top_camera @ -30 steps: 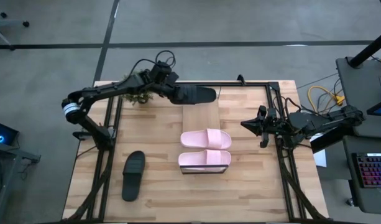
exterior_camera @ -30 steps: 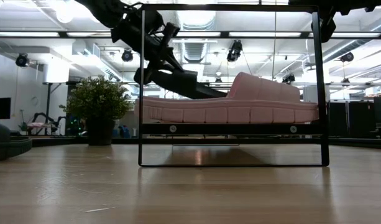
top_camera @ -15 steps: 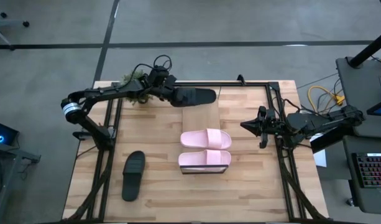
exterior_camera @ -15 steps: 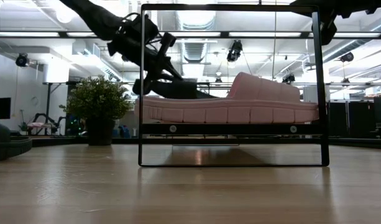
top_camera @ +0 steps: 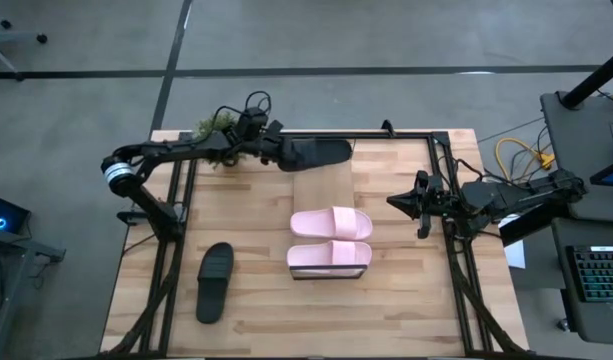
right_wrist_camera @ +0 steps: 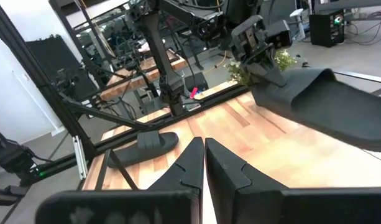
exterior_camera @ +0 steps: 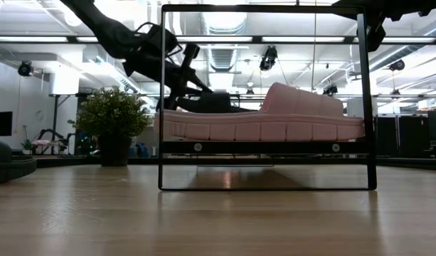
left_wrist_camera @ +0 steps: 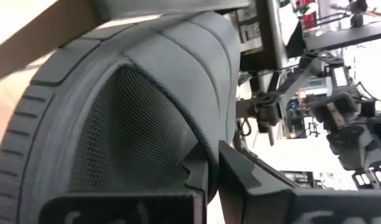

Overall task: Pick and place slides into the shelf
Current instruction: Put the right black slide on the shelf

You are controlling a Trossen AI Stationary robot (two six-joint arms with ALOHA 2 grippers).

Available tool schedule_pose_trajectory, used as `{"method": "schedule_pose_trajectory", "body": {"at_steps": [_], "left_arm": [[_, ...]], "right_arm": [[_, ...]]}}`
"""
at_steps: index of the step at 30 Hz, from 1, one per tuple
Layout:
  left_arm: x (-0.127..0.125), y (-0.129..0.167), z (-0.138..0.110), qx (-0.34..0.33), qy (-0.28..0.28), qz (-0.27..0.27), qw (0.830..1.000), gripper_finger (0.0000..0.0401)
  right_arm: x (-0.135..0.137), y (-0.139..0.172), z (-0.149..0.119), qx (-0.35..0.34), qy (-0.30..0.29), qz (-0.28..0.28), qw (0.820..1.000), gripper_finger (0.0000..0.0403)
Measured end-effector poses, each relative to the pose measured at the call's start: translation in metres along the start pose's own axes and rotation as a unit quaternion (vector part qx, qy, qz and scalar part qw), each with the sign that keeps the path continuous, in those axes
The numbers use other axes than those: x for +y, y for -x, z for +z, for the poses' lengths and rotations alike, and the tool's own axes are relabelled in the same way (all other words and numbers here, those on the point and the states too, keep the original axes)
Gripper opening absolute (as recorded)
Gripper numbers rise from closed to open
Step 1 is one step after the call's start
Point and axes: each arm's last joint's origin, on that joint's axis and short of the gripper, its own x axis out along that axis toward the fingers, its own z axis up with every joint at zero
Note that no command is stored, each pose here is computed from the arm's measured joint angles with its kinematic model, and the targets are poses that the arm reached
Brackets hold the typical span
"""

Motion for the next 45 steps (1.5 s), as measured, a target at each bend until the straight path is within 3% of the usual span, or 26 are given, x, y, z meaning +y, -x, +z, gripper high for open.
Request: {"method": "schedule_pose_trajectory", "body": {"at_steps": [9,29,45], "left_arm": [[0.024,-0.009,-0.004,0.026,0.017,0.009,0.999,0.0000],[0.031,-0.005,0.003,0.051,-0.006,-0.023,0.998,0.0000],[0.046,-0.025,0.007,0.064,0.013,-0.060,0.996,0.0000]], "right_arm": [[0.000,0.000,0.000,0.000,-0.004,0.000,1.000,0.0009],[0.000,0.000,0.000,-0.001,-0.006,0.000,1.000,0.0009],[0.000,0.000,0.000,-0.001,-0.006,0.000,1.000,0.0009]]}}
